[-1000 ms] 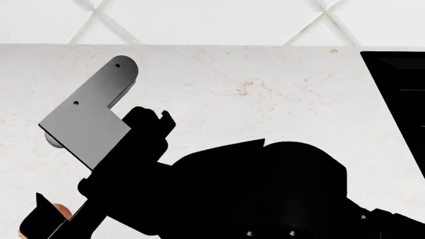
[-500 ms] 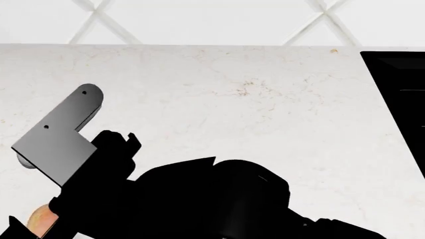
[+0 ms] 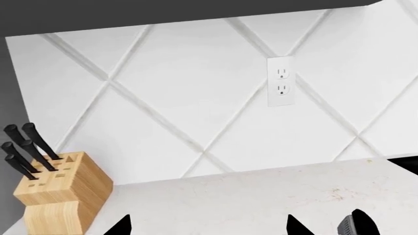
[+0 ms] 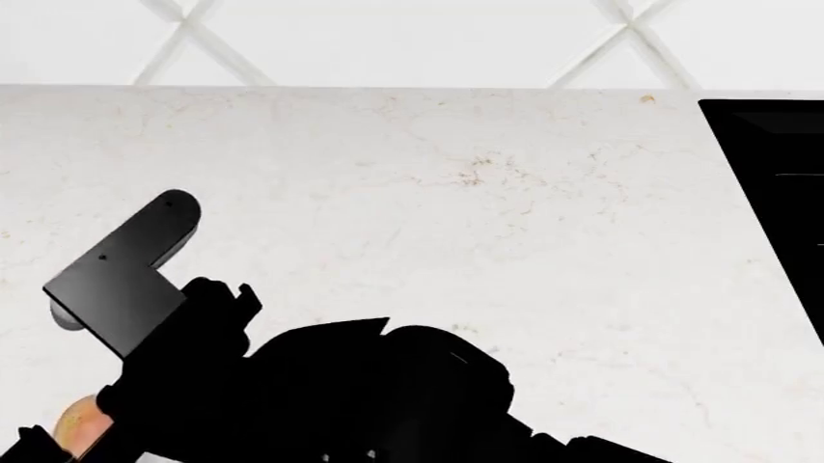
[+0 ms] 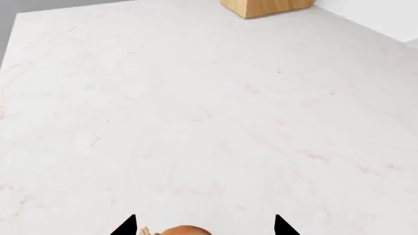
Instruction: Place the avocado, onion, tomato and bell pepper on the cutting board.
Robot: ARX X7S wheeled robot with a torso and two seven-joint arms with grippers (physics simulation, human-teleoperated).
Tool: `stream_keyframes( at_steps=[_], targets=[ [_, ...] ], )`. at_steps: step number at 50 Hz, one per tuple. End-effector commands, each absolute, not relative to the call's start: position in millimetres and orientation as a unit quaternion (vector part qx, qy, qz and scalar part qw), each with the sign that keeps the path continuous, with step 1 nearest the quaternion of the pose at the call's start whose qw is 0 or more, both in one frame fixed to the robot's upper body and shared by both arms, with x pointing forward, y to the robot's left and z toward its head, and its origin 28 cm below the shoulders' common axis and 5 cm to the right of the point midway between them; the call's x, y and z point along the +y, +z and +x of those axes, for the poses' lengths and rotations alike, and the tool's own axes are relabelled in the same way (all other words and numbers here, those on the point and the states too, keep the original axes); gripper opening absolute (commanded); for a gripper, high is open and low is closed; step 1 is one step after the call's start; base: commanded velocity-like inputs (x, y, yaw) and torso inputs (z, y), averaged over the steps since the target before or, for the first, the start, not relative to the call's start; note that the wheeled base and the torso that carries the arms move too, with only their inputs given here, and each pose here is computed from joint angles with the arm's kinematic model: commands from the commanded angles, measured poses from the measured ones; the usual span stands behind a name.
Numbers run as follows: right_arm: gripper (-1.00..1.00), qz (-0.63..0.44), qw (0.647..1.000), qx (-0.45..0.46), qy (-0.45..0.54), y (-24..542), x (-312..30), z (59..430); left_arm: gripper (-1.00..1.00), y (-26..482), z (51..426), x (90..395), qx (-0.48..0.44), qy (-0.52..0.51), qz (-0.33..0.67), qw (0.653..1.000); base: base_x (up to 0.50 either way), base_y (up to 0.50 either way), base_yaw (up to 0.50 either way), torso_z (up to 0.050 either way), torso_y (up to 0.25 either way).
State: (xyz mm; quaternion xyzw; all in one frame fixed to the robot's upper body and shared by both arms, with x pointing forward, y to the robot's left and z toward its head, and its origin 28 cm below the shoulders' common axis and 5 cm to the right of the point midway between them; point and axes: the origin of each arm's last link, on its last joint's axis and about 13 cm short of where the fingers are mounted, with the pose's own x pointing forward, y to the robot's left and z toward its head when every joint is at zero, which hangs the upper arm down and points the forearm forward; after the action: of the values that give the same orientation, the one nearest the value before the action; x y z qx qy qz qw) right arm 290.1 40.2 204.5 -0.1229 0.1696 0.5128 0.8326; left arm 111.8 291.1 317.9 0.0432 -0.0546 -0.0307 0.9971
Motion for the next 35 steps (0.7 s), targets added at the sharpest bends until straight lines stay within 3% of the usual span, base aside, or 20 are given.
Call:
stream_keyframes(
  at_steps=[1, 35],
  targets=[
    [1.0, -0.095, 0.818, 0.165, 0.543, 199, 54, 293, 1.0, 318, 112, 292, -0.08, -0.037, 0.038, 0.995, 0.0, 0.0, 0.0, 0.0, 0.0],
    [1.0, -0.082, 0.806, 0.206, 0.548, 163, 57, 287, 1.0, 316, 111, 293, -0.077, -0.036, 0.038, 0.996, 0.0, 0.0, 0.0, 0.0, 0.0]
  ],
)
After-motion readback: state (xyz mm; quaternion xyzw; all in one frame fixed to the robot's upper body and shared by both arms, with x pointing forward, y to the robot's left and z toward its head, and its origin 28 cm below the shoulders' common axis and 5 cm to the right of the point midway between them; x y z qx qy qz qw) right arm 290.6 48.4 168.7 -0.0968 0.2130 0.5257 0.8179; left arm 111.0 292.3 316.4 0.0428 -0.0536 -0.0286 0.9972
